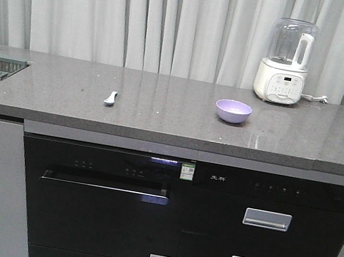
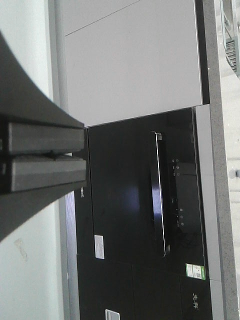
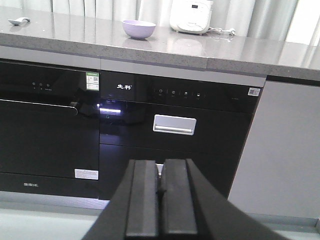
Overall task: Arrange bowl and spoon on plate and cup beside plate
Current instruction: 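Drive the base toward the counter with the spoon and bowl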
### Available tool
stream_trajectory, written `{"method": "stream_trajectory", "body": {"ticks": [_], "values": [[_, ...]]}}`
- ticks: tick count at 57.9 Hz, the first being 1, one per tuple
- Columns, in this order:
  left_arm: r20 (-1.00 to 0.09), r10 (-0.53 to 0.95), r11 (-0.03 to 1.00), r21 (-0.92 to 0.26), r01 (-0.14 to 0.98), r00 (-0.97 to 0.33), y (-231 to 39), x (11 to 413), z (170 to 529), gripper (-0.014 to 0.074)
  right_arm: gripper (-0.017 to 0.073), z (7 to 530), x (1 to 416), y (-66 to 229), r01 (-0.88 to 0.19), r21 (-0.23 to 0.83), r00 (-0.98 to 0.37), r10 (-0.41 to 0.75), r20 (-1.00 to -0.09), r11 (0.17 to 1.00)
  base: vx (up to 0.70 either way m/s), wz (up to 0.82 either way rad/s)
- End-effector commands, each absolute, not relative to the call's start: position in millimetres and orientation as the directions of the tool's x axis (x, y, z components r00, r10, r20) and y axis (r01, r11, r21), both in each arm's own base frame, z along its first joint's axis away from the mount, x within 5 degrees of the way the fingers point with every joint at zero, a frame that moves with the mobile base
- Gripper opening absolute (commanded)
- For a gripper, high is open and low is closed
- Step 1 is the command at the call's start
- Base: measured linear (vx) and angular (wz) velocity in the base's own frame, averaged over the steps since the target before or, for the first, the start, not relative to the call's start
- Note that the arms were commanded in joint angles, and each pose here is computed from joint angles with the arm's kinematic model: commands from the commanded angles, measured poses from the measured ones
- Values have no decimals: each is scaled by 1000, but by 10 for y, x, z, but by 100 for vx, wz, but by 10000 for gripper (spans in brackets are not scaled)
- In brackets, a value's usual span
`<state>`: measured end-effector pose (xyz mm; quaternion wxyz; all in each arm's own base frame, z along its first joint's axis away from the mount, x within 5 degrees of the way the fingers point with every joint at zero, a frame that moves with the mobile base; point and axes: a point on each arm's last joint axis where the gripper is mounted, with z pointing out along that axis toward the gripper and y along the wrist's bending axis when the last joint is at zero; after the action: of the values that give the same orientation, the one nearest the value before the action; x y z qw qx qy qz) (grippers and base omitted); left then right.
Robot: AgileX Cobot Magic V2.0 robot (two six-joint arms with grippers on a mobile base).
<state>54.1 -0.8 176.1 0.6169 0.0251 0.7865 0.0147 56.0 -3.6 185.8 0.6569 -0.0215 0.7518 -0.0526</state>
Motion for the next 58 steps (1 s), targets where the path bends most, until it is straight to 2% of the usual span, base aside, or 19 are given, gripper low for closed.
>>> {"method": "stream_trajectory", "body": {"ticks": [1,58], "values": [[-985,43,999,41,14,-170,-7,552,1769,-6,-9,1879,560,-31,39,-126,-55,-124,-991,991,0,0],[-985,43,999,41,14,-170,-7,552,1769,-6,-9,1883,560,-30,39,-126,-52,-124,-991,991,0,0]]}}
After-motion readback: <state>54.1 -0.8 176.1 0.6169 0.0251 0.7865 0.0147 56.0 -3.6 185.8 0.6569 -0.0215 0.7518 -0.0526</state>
